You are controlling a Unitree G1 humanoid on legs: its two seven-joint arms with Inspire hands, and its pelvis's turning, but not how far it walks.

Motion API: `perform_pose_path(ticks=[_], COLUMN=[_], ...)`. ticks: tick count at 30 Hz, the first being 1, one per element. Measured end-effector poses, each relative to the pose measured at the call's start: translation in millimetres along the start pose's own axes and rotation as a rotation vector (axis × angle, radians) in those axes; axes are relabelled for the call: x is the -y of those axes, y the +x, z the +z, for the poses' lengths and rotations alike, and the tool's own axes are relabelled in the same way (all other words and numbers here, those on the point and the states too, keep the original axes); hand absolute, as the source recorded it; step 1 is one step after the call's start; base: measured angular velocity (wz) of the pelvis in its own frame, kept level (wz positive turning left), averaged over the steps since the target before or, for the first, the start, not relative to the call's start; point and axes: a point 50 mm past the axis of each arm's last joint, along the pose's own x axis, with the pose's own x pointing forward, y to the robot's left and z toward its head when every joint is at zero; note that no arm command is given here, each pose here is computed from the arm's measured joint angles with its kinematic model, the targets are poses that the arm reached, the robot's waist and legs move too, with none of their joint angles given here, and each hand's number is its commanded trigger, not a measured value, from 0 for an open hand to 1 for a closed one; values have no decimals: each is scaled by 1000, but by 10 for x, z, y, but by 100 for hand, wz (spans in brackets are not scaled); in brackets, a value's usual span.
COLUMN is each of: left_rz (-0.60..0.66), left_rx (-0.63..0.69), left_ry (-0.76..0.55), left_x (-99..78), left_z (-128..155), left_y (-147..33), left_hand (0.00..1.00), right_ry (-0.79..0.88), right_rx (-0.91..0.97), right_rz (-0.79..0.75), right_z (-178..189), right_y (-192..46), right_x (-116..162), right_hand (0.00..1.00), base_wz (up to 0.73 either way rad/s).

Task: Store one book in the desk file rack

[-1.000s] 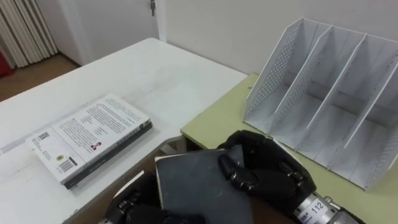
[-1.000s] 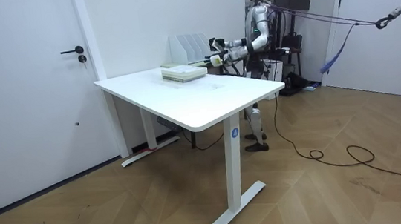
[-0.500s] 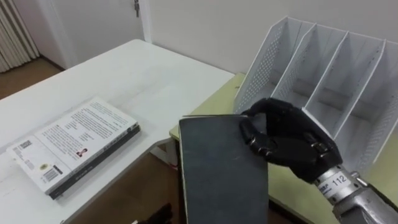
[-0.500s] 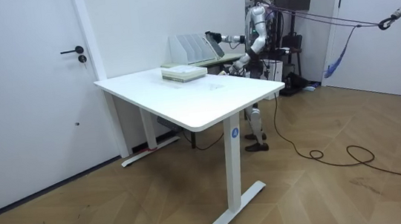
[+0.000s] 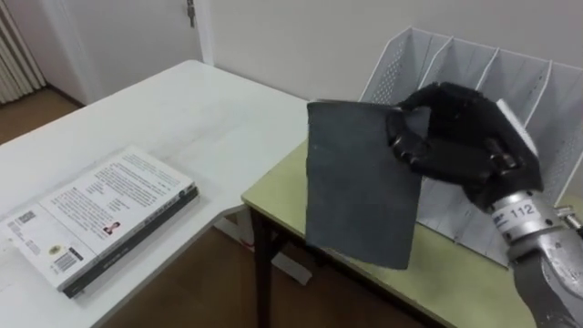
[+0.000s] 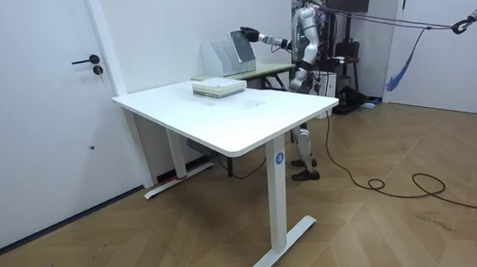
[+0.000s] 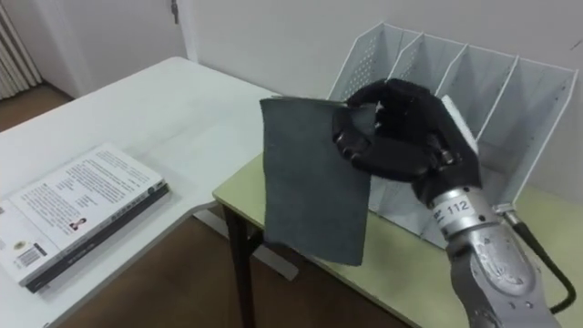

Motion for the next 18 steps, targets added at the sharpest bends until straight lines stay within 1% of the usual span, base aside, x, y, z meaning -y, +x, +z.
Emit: perform_pose_path(ticks=[4,7,9,11,14,18], left_rz=[35,44,46,51,57,69], left_rx=[-57,-51,-53,-66,-70,-55], left_ry=[-47,-78,-84,-101,-110,-137], left_x=[-53,-49,-51,-55,-60,-74], left_z=[-166,-194,-202,-231,-249,-261], left_y=[-39,-33,-32,-25,-27,-36], left_hand=[0,0,0,0,0,0], right_ry=[-116,-161,-150,-131,-125,-93], right_rx=[98,190,245,306,360,406], right_rz=[-171,-289,-353,-463,-573,-678], right_z=[203,391,490,601,700,802], right_y=[145,242,274,292,308,326], right_x=[70,133,171,245,290,343], right_hand=[100,100,100,100,100,100], base_wz=[0,0,0,0,1,7])
